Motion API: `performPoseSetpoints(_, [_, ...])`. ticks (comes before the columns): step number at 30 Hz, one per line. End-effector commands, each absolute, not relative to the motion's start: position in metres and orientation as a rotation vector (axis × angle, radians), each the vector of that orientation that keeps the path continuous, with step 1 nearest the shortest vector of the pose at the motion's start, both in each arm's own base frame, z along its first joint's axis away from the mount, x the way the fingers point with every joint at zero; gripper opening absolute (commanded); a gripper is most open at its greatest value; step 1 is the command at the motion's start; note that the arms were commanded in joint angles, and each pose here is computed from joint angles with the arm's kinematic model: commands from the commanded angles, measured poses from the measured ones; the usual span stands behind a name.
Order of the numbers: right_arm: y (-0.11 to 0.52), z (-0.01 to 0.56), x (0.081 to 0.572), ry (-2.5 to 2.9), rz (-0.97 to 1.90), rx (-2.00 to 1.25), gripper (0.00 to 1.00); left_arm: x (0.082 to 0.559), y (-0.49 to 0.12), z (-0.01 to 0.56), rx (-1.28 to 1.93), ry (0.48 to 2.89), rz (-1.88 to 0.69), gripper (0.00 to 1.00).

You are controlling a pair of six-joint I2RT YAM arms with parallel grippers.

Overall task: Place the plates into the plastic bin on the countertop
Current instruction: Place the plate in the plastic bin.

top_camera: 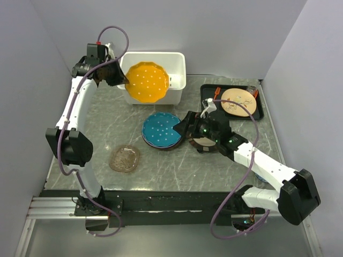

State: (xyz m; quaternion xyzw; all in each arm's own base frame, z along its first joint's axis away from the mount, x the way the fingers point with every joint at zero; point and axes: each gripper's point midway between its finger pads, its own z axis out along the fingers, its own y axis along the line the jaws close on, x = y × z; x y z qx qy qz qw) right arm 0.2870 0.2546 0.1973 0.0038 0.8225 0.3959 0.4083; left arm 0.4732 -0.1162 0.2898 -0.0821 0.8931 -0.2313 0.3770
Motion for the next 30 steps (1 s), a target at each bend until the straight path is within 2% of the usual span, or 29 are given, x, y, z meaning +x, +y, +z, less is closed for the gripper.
performPoseSetpoints(1, [0.247, 0.205, 0.286, 2.033, 0.979, 0.003, 1.00, 0.489, -0.119, 0.370, -0.205, 2.036, -0.753, 0.01])
performPoseSetpoints(11, [0.242, 0.203, 0.286, 2.041, 0.940, 0.006, 1.00, 0.509, -0.109, 0.392, -0.317, 1.919, -0.887, 0.01])
performPoseSetpoints(30, [0.239, 0.192, 0.284, 2.060, 0.926, 0.010, 1.00, 0.556, -0.087, 0.390, -0.521, 1.742, -0.814, 0.01])
